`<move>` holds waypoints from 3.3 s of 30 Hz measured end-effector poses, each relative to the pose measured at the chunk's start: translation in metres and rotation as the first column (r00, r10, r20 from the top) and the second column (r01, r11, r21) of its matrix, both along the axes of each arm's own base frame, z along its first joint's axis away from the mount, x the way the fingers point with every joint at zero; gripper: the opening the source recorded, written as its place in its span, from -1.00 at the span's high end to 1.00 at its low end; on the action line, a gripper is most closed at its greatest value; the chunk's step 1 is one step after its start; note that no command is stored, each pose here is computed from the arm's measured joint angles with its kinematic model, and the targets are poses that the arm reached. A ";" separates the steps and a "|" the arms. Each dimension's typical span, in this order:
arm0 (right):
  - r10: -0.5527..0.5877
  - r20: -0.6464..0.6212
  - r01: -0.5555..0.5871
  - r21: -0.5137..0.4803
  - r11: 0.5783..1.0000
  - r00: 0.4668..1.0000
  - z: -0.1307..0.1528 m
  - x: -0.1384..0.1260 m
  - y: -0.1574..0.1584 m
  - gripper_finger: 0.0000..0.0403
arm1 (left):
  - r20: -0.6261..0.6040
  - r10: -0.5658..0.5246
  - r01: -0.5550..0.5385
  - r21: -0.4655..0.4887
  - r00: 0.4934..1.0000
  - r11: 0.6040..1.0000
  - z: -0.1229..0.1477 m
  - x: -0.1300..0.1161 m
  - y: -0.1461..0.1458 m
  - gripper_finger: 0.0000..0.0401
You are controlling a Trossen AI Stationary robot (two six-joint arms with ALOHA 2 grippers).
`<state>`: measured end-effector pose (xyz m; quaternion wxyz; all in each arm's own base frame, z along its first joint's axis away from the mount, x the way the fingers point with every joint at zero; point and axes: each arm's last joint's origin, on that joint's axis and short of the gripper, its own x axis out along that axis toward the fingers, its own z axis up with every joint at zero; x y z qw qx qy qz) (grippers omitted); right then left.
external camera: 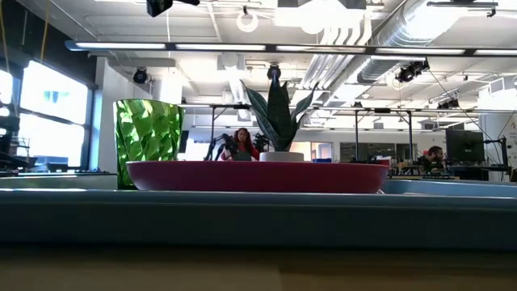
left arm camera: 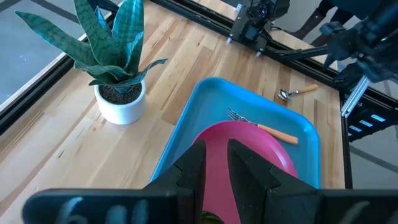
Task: Pick and place plate/cup/fork/spoon on tray
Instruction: Put the orange spoon on the light blue tray beside the orange fork
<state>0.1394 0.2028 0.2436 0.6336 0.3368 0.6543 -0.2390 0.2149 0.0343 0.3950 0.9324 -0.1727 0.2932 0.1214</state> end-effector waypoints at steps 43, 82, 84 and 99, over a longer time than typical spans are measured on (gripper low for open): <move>0.013 -0.034 -0.010 0.081 0.997 0.999 -0.111 -0.023 -0.028 0.23 | 0.005 0.030 -0.029 -0.041 1.000 0.999 0.000 0.000 0.000 0.71; -0.229 -0.017 0.229 0.093 0.969 0.973 -0.099 -0.004 -0.027 0.87 | -0.003 0.010 -0.010 0.010 1.000 1.000 0.000 0.000 0.000 0.71; -0.275 0.000 0.274 0.103 0.956 0.961 -0.096 -0.001 -0.025 0.87 | -0.003 0.010 -0.010 0.010 1.000 1.000 0.000 0.000 0.000 0.71; -0.549 0.155 0.521 0.185 0.833 0.821 -0.067 0.030 -0.021 0.87 | -0.003 0.010 -0.010 0.010 1.000 1.000 0.000 0.000 0.000 0.71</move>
